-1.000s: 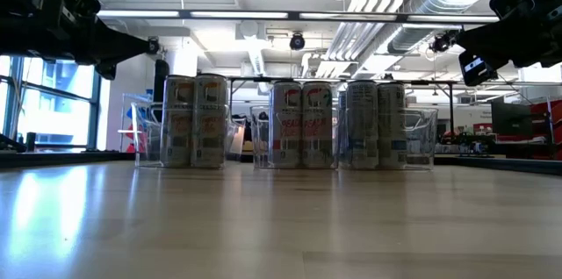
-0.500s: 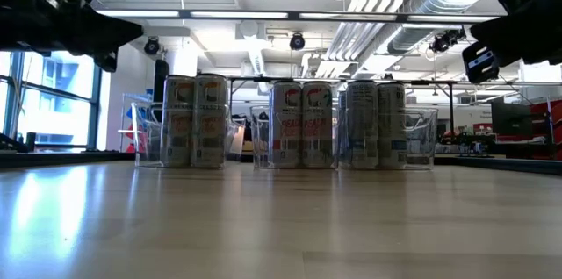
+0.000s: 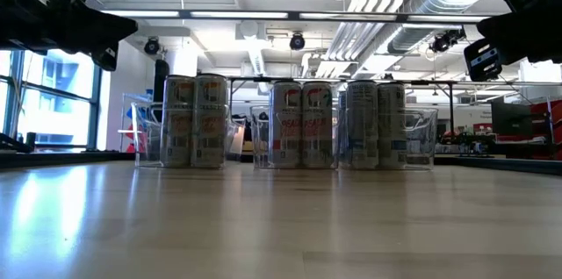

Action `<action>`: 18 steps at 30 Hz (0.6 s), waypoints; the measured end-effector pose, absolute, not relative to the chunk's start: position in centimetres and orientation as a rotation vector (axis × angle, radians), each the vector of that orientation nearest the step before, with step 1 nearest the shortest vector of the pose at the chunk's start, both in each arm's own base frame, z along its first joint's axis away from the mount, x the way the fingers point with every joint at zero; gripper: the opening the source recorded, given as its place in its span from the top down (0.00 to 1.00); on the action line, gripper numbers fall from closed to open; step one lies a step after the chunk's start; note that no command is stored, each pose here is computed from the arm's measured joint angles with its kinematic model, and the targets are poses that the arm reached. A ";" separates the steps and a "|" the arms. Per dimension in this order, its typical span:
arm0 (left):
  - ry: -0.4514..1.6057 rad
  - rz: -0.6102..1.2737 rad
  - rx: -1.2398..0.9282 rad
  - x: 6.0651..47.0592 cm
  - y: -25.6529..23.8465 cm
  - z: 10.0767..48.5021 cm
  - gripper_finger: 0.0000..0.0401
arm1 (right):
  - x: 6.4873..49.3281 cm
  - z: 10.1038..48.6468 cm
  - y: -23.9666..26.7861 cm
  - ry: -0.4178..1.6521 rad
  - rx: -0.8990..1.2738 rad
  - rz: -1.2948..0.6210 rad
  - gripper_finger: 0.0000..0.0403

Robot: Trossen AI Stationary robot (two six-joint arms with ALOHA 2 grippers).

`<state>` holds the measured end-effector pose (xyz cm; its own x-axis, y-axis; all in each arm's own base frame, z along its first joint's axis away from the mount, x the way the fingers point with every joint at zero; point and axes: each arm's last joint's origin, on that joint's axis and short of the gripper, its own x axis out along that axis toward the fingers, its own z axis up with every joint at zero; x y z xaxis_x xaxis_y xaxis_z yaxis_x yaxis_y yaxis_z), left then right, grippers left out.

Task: Sort soda cans
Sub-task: Return to Home Position

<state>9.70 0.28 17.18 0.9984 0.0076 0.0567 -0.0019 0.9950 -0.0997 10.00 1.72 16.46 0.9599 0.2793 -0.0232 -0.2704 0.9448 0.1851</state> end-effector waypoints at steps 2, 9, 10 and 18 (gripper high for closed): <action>-0.058 0.005 -0.100 9.7 0.3 17.2 1.00 | 10.0 16.5 1.7 0.050 0.182 0.280 1.00; -0.063 -0.023 -0.101 9.7 -0.1 17.3 1.00 | 10.0 16.5 1.7 0.049 0.182 0.280 1.00; -0.060 -0.030 -0.102 9.7 -0.2 17.2 1.00 | 10.0 16.5 1.7 0.049 0.182 0.280 1.00; -0.054 -0.037 -0.102 9.7 -0.3 17.2 1.00 | 10.0 16.5 1.7 0.050 0.182 0.279 1.00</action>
<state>9.70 -0.34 17.19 0.9978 -0.0339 0.0562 0.0395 0.9941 -0.1012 10.00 1.72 16.45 0.9601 0.2787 -0.0239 -0.2697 0.9450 0.1852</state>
